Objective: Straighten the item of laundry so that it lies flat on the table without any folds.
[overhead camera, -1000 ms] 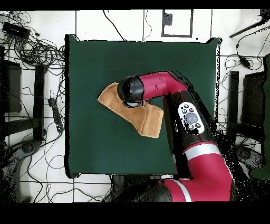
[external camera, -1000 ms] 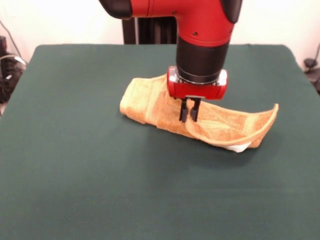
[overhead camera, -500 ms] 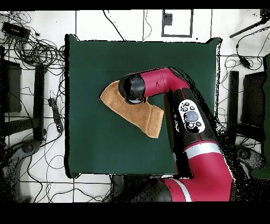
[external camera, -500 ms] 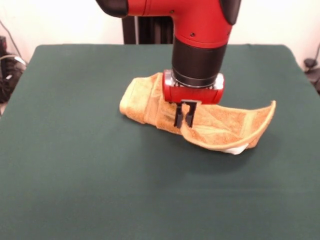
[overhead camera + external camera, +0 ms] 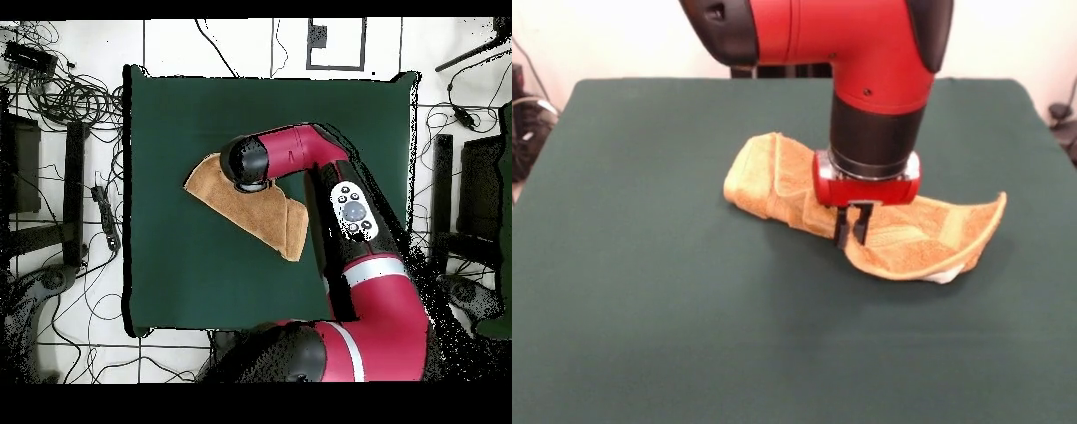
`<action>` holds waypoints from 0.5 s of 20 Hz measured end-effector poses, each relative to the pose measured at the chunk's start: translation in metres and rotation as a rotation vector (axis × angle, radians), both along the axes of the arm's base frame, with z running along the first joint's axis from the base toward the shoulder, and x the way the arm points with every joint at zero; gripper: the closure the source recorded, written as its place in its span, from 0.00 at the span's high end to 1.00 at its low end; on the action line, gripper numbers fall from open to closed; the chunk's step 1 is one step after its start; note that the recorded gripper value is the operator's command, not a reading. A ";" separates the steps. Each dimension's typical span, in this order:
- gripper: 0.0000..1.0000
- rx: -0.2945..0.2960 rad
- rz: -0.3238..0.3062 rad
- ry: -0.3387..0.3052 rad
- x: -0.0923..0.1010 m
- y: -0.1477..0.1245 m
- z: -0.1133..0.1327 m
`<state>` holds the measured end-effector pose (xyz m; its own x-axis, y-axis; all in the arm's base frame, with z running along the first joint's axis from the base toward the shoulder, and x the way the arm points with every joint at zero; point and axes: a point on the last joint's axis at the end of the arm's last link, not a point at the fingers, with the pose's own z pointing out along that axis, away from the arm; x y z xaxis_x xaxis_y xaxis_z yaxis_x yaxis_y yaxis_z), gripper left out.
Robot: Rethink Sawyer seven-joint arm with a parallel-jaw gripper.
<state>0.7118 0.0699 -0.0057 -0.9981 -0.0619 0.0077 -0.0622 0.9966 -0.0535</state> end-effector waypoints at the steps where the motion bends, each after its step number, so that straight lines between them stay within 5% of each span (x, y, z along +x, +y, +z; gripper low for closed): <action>1: 0.00 0.002 0.017 0.005 0.000 0.001 -0.003; 10: 0.00 0.021 0.201 0.064 -0.002 0.007 -0.029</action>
